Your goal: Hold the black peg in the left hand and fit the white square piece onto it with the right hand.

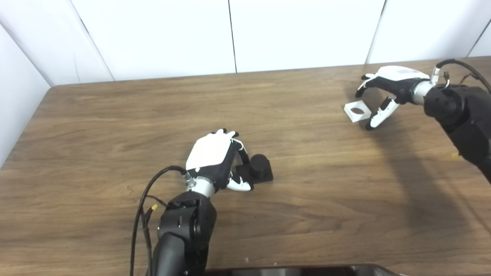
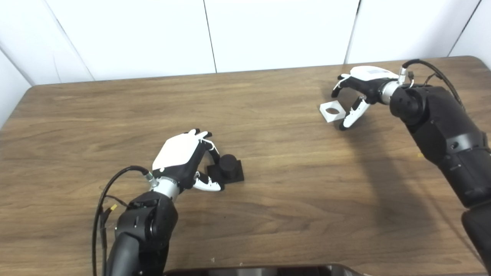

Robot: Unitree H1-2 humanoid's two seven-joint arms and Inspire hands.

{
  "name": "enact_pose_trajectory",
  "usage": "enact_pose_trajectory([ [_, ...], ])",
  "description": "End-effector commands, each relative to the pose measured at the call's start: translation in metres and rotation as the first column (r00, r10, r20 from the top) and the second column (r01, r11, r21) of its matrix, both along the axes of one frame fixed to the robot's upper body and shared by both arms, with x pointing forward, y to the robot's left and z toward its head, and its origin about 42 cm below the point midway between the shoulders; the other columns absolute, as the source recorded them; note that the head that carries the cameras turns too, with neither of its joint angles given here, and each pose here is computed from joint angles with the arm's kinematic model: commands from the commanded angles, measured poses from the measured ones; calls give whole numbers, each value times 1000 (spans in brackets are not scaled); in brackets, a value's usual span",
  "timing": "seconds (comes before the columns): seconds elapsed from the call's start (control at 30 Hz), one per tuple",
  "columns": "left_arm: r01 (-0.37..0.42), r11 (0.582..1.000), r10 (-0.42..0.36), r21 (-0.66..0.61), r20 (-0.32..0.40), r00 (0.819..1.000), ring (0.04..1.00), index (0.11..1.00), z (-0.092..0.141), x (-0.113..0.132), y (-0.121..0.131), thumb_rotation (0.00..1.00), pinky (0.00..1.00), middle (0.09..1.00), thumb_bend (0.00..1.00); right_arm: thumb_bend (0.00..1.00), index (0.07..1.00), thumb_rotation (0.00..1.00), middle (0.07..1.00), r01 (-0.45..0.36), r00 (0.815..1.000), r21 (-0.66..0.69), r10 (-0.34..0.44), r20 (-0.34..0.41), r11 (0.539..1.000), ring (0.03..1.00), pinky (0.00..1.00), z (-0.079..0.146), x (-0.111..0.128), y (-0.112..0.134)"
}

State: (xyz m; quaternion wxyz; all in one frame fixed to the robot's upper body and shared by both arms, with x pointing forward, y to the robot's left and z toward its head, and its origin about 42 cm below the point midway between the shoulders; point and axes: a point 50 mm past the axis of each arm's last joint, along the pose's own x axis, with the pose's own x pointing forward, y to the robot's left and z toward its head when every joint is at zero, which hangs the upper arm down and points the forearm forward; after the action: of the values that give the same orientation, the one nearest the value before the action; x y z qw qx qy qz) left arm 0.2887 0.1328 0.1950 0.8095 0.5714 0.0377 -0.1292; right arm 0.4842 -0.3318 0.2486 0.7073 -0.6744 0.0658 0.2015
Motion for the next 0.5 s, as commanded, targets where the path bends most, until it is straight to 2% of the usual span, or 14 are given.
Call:
enact_pose_trajectory([
  [0.0, -1, 1000, 2, -3, 44, 999, 1000, 488, 7, 3, -3, 61, 1000, 941, 525, 871, 773, 253, 975, -34, 993, -2, 34, 114, 999, 1000, 1000, 39, 13, 7],
  [0.47, -9, 1000, 9, -2, 27, 1000, 1000, 488, 8, 3, -7, 61, 1000, 946, 525, 862, 773, 256, 979, -44, 991, 9, 42, 125, 999, 1000, 1000, 42, 15, 11],
])
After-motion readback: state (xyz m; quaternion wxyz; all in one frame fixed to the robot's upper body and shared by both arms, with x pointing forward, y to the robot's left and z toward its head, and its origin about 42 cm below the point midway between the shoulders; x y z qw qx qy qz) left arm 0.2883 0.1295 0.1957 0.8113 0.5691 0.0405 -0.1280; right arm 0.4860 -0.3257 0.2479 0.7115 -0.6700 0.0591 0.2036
